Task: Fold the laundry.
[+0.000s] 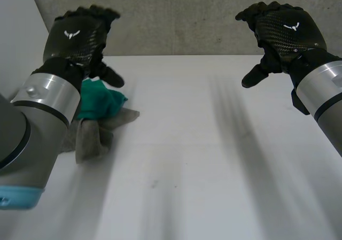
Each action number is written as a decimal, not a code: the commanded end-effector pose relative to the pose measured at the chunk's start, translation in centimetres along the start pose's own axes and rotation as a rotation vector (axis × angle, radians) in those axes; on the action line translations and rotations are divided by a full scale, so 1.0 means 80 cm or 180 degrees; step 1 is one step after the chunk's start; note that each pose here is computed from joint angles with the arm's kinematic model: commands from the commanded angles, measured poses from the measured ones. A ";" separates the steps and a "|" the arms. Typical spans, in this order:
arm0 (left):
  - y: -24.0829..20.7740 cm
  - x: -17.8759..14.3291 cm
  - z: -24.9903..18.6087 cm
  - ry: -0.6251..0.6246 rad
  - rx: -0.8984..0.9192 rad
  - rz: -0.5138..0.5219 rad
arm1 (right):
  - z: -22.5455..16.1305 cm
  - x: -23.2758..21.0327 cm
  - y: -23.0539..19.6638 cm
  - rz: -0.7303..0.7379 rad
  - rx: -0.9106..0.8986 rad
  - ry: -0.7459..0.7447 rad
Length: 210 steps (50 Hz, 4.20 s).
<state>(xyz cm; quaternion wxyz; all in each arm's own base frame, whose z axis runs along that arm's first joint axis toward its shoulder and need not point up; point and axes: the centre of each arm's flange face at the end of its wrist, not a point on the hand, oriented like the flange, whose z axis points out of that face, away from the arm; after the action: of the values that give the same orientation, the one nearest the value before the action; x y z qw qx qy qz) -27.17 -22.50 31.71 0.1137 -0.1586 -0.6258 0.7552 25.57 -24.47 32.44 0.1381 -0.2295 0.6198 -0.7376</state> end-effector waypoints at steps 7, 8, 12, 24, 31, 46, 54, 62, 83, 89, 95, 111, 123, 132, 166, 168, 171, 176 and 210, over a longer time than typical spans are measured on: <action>0.151 -0.134 0.082 -0.0620 -0.0874 0.1124 | 0.007 -0.002 0.020 0.0011 -0.0139 -0.0031; 0.160 -0.142 0.086 -0.0637 -0.0921 0.1135 | 0.008 -0.003 0.022 0.0014 -0.0158 -0.0034; 0.191 -0.171 0.106 -0.0700 -0.1045 0.1127 | 0.009 -0.003 0.024 0.0017 -0.0177 -0.0037; 0.261 -0.208 0.141 -0.0795 -0.1230 0.1123 | 0.008 -0.003 0.027 0.0020 -0.0196 -0.0040; 0.251 -0.206 0.155 -0.0808 -0.1108 0.1148 | 0.009 -0.002 0.027 0.0013 -0.0193 -0.0030; 0.000 -0.029 0.083 0.0024 0.0190 0.0225 | 0.019 0.035 0.006 -0.0044 -0.0034 0.0234; 0.000 0.076 -0.007 0.0880 -0.0075 -0.0319 | 0.019 0.056 -0.004 -0.0075 0.0019 0.0379; 0.069 0.136 -0.039 0.1329 -0.0702 0.0002 | 0.017 0.057 -0.006 -0.0079 0.0004 0.0377; 0.121 0.016 0.042 0.0474 -0.0997 0.0479 | -0.012 -0.018 0.078 -0.0707 -0.1418 -0.0723; 0.164 -0.006 0.064 0.0543 -0.1161 0.0882 | -0.031 -0.027 0.113 -0.0873 -0.1900 -0.0837; 0.196 0.003 0.076 0.0841 -0.1240 0.0989 | -0.033 -0.031 0.148 -0.0665 -0.1742 -0.0667; 0.227 0.040 0.094 0.1073 -0.1235 0.1003 | -0.015 -0.039 0.211 0.0287 -0.1760 -0.0480; 0.255 0.054 0.092 0.1246 -0.1499 0.1072 | 0.006 -0.044 0.224 0.0366 -0.1746 -0.0567; 0.238 0.058 0.115 0.1135 -0.1243 0.1295 | 0.034 -0.044 0.218 0.0377 -0.1723 -0.0733; -0.016 0.038 0.070 0.0280 0.0185 0.0505 | 0.032 0.013 0.164 0.0514 -0.2231 -0.0518; -0.026 0.037 0.061 0.0296 0.0227 0.0495 | 0.029 0.016 0.175 0.0571 -0.2237 -0.0497; -0.035 0.037 0.052 0.0326 0.0273 0.0486 | 0.030 0.019 0.183 0.0587 -0.2165 -0.0443; -0.055 0.035 0.036 0.0329 0.0372 0.0464 | 0.032 0.019 0.198 0.0746 -0.2082 -0.0365; -0.103 0.010 0.104 -0.0208 0.1138 0.0289 | 0.121 0.103 -0.045 -0.0169 0.0694 0.0244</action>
<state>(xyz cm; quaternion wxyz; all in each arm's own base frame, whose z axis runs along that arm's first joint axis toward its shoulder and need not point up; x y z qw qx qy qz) -31.39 -26.95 39.44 0.0846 -0.1747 -0.5033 0.8420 24.31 -37.04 34.32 0.1322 -0.2104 0.6000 -0.7604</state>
